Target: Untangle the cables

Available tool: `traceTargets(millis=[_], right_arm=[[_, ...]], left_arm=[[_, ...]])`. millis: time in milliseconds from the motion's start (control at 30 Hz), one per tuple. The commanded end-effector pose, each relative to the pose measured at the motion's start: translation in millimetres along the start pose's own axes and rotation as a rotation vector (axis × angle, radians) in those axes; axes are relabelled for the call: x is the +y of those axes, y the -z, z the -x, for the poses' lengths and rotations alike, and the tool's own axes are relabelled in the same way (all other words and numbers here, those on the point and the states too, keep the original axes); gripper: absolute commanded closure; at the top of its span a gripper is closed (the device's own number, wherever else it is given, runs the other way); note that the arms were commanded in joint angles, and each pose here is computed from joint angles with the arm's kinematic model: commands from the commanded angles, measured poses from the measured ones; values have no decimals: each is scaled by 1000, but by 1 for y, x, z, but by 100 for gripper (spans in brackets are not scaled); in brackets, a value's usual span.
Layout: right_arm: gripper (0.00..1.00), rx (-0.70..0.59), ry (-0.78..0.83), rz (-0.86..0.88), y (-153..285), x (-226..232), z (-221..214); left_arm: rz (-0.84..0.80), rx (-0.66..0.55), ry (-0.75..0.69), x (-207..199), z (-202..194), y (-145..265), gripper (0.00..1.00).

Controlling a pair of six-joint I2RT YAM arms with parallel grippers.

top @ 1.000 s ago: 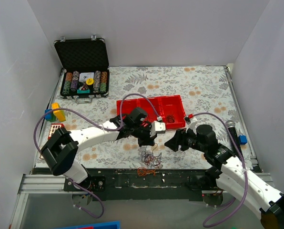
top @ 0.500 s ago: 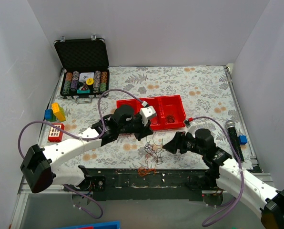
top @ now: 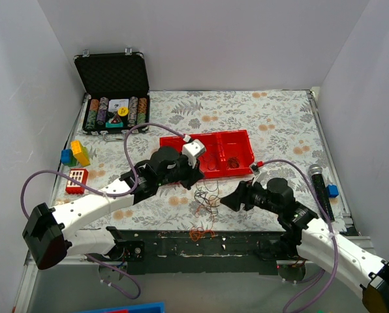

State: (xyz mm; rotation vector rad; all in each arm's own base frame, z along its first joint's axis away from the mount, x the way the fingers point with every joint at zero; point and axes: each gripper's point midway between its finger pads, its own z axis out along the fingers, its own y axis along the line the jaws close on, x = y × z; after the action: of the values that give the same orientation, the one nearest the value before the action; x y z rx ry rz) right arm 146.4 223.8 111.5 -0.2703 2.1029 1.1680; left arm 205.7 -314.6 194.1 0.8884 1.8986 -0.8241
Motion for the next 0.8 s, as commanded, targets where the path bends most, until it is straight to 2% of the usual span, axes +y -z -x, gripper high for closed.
traceTargets(millis=[0, 233, 367, 500, 633, 767], right_arm=[[25, -25, 29, 5, -7, 5, 0], [25, 25, 102, -107, -28, 3, -17], [31, 76, 132, -202, -46, -3, -23], [39, 67, 138, -264, -60, -6, -19], [44, 65, 148, -285, -67, -5, -22], [54, 107, 174, -321, -68, -10, -37]], left_arm=[[124, -51, 20, 19, 6, 9, 100], [138, -28, 30, 22, -8, 13, 100], [132, -27, 30, 21, -10, 14, 100], [113, -31, 26, 18, -10, 16, 100], [100, -32, 28, 15, -12, 18, 100], [95, -54, 27, 13, -4, 21, 100]])
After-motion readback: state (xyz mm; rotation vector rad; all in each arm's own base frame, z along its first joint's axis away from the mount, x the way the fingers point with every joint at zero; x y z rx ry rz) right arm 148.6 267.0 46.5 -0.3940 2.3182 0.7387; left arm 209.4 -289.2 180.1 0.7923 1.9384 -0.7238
